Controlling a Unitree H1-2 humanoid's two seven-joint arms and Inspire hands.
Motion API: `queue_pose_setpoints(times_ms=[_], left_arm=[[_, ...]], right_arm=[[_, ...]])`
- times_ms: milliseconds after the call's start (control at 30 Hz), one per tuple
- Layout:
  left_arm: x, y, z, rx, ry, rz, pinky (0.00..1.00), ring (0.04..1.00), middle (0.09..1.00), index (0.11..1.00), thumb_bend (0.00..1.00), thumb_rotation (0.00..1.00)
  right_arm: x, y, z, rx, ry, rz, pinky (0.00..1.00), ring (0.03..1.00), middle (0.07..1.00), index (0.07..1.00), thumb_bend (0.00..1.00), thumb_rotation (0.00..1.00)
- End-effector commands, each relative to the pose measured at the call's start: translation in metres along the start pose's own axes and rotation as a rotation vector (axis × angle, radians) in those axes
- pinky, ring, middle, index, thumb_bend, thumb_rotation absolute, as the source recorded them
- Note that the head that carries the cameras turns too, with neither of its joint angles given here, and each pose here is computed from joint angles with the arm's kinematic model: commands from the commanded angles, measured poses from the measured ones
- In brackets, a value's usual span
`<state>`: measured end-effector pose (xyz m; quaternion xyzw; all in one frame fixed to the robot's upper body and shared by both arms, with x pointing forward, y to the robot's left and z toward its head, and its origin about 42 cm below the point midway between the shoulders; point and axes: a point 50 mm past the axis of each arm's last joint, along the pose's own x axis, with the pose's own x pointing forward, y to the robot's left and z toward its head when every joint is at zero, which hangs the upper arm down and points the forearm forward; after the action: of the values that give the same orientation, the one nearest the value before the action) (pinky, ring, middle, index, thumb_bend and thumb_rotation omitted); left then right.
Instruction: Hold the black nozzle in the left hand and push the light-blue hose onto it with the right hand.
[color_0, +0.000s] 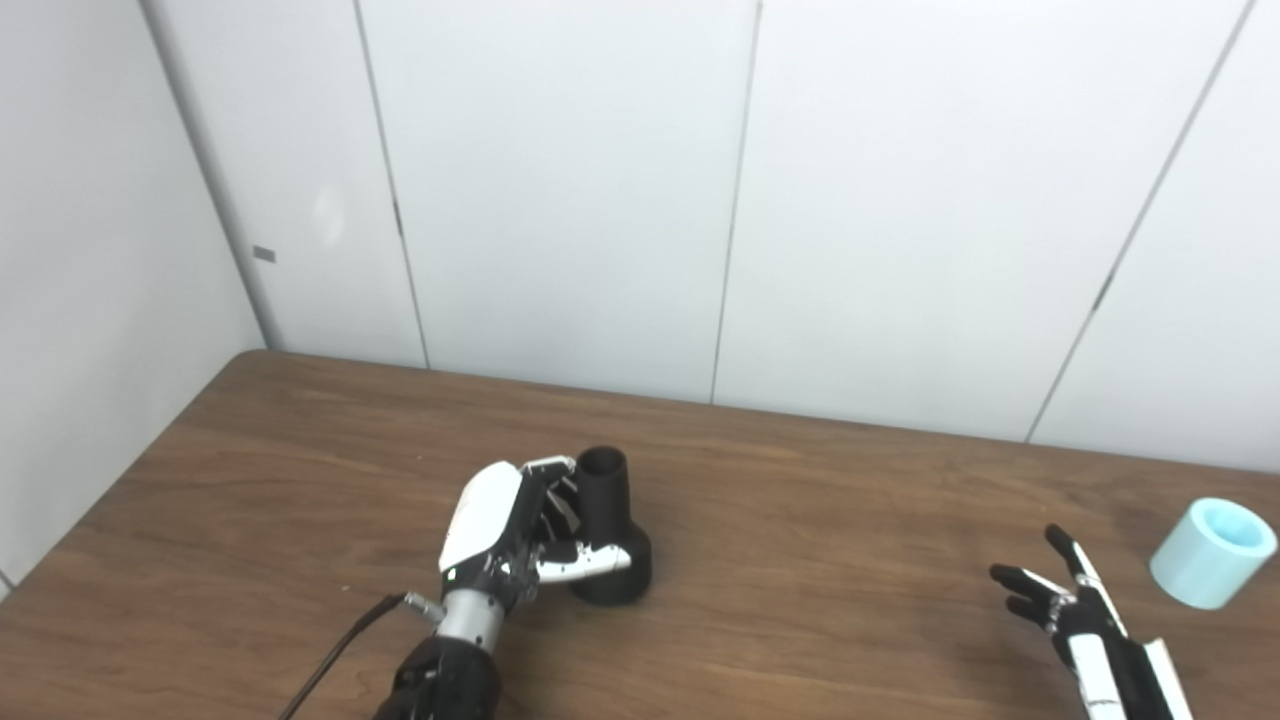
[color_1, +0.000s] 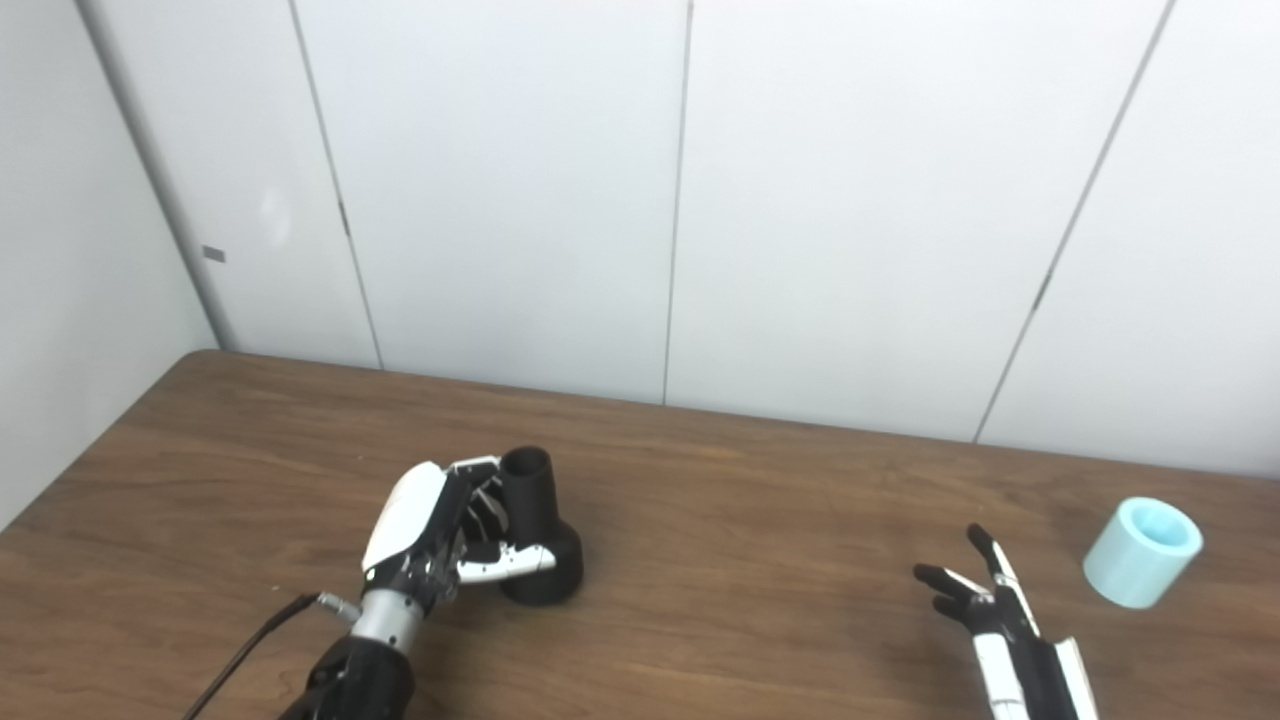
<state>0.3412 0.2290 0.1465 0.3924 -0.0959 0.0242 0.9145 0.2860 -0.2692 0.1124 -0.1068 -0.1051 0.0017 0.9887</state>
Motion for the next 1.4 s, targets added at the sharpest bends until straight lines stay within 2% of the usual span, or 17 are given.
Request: queue_pose_setpoints(times_ms=[0, 167, 267, 467, 533, 633, 700, 800, 900, 1067, 1167, 1267, 1367], left_arm=[[0.002, 0.002, 0.018, 0.012, -0.089, 0.027, 0.32, 0.365, 0.490, 0.527, 0.50, 0.00], [-0.009, -0.010, 0.030, 0.010, -0.143, -0.006, 0.34, 0.374, 0.474, 0.519, 0.50, 0.00], [-0.011, -0.017, 0.030, -0.007, -0.173, -0.016, 0.36, 0.383, 0.474, 0.498, 0.50, 0.00], [-0.017, -0.026, 0.031, -0.035, -0.187, -0.022, 0.36, 0.383, 0.482, 0.493, 0.50, 0.00], [-0.019, -0.030, 0.031, -0.044, -0.196, -0.025, 0.36, 0.387, 0.482, 0.493, 0.50, 0.00], [-0.023, -0.036, 0.031, -0.057, -0.213, -0.033, 0.37, 0.395, 0.483, 0.492, 0.50, 0.00], [-0.025, -0.038, 0.030, -0.065, -0.216, -0.041, 0.37, 0.388, 0.481, 0.494, 0.50, 0.00], [-0.027, -0.038, 0.029, -0.076, -0.214, -0.046, 0.37, 0.386, 0.481, 0.492, 0.50, 0.00], [-0.028, -0.037, 0.026, -0.080, -0.223, -0.047, 0.37, 0.387, 0.471, 0.496, 0.50, 0.00], [-0.028, -0.034, 0.024, -0.081, -0.218, -0.054, 0.37, 0.384, 0.467, 0.498, 0.50, 0.00], [-0.029, -0.033, 0.022, -0.080, -0.212, -0.063, 0.38, 0.396, 0.475, 0.495, 0.50, 0.00], [-0.029, -0.033, 0.018, -0.073, -0.214, -0.070, 0.38, 0.390, 0.486, 0.490, 0.50, 0.00], [-0.027, -0.033, 0.016, -0.067, -0.204, -0.075, 0.36, 0.378, 0.486, 0.489, 0.50, 0.00]], right_arm=[[-0.028, 0.026, -0.034, 0.053, 0.137, 0.008, 0.78, 0.794, 0.750, 0.938, 0.45, 1.00], [-0.026, 0.031, -0.031, 0.042, 0.135, 0.003, 0.76, 0.779, 0.751, 0.940, 0.44, 1.00], [-0.023, 0.033, -0.030, 0.040, 0.137, -0.004, 0.76, 0.781, 0.755, 0.939, 0.42, 1.00], [-0.016, 0.034, -0.020, 0.078, 0.129, -0.038, 0.78, 0.802, 0.763, 0.939, 0.44, 1.00], [-0.012, 0.033, -0.014, 0.127, 0.127, -0.057, 0.78, 0.808, 0.764, 0.925, 0.43, 0.96], [-0.006, 0.027, -0.002, 0.172, 0.119, -0.080, 0.78, 0.816, 0.785, 0.902, 0.43, 0.85], [-0.002, 0.017, 0.007, 0.178, 0.106, -0.088, 0.78, 0.831, 0.802, 0.883, 0.42, 0.69], [0.003, 0.004, 0.021, 0.179, 0.077, -0.094, 0.78, 0.845, 0.816, 0.867, 0.42, 0.56], [0.014, -0.014, 0.039, 0.117, 0.033, -0.130, 0.77, 0.824, 0.802, 0.813, 0.49, 0.57], [0.034, -0.045, 0.071, 0.063, -0.016, -0.189, 0.75, 0.816, 0.798, 0.794, 0.58, 0.56], [0.047, -0.066, 0.086, -0.004, -0.052, -0.217, 0.72, 0.800, 0.792, 0.777, 0.62, 0.51], [0.060, -0.087, 0.100, -0.178, -0.087, -0.233, 0.67, 0.764, 0.780, 0.772, 0.64, 0.47], [0.075, -0.108, 0.112, -0.297, -0.111, -0.235, 0.71, 0.761, 0.772, 0.770, 0.67, 0.36]])
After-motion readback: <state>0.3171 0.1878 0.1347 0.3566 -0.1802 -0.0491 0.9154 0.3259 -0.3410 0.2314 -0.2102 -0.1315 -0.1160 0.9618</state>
